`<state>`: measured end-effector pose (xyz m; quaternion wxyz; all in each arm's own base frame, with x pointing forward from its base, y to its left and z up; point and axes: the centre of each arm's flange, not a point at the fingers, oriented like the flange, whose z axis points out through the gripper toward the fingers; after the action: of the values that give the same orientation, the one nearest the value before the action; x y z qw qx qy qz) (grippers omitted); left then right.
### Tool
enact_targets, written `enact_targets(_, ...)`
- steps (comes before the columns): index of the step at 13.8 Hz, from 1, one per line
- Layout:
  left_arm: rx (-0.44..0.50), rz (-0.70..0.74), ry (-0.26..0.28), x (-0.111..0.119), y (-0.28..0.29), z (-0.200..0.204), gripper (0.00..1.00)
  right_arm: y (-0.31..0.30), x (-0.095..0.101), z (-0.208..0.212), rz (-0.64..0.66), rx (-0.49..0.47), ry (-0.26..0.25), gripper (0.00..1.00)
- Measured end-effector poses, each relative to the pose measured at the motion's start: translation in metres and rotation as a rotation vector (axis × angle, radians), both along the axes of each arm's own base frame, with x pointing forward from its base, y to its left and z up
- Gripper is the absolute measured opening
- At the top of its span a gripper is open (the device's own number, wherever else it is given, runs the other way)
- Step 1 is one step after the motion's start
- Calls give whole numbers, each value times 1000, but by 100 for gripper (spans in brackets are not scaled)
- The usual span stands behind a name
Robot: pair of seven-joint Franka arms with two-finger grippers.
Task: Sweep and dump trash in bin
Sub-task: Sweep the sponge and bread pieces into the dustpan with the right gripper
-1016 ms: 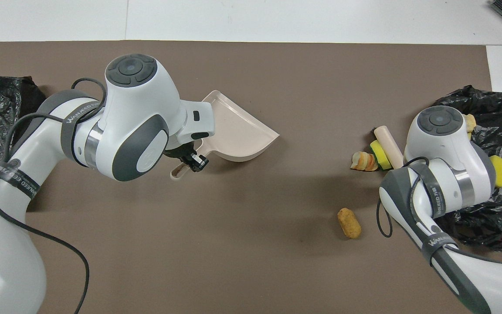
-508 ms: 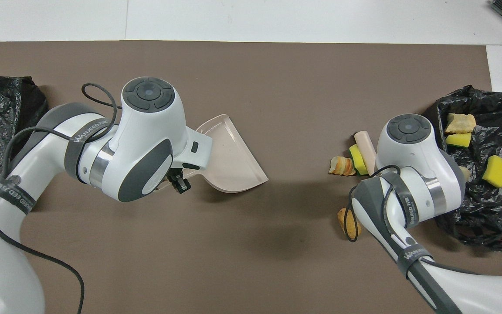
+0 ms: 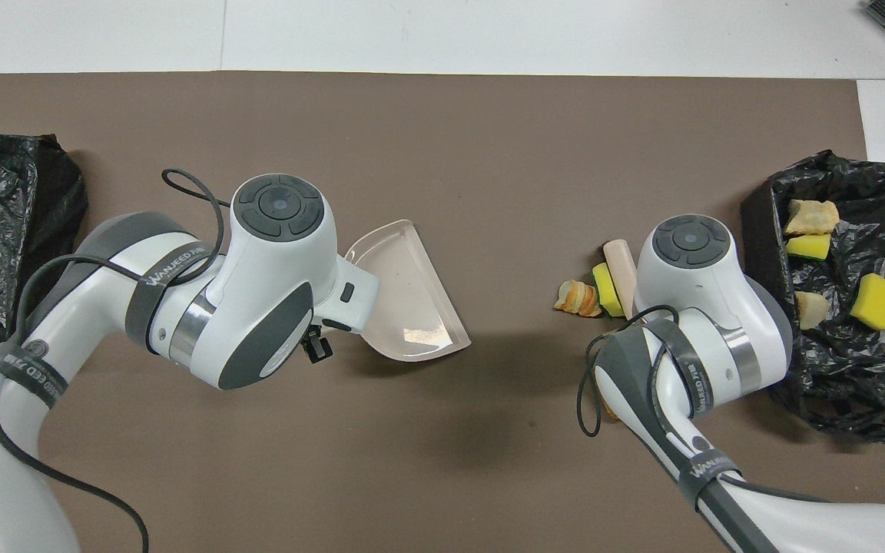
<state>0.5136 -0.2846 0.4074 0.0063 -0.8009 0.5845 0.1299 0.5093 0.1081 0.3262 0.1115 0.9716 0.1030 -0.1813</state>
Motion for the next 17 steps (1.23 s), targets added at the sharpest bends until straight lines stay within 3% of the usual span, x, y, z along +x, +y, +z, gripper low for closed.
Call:
enact_targets(4, -55, -149, -12, 0, -7, -4, 32, 2, -1, -1, -18, 6, 1, 26)
enact_targets(11, -61, -66, -79, -34, -57, -29, 32, 89, -31, -3, -142, 57, 2, 26)
enact_targets(17, -96, -62, -124, -41, -62, -47, 32, 145, -51, 6, -167, 213, 43, 26)
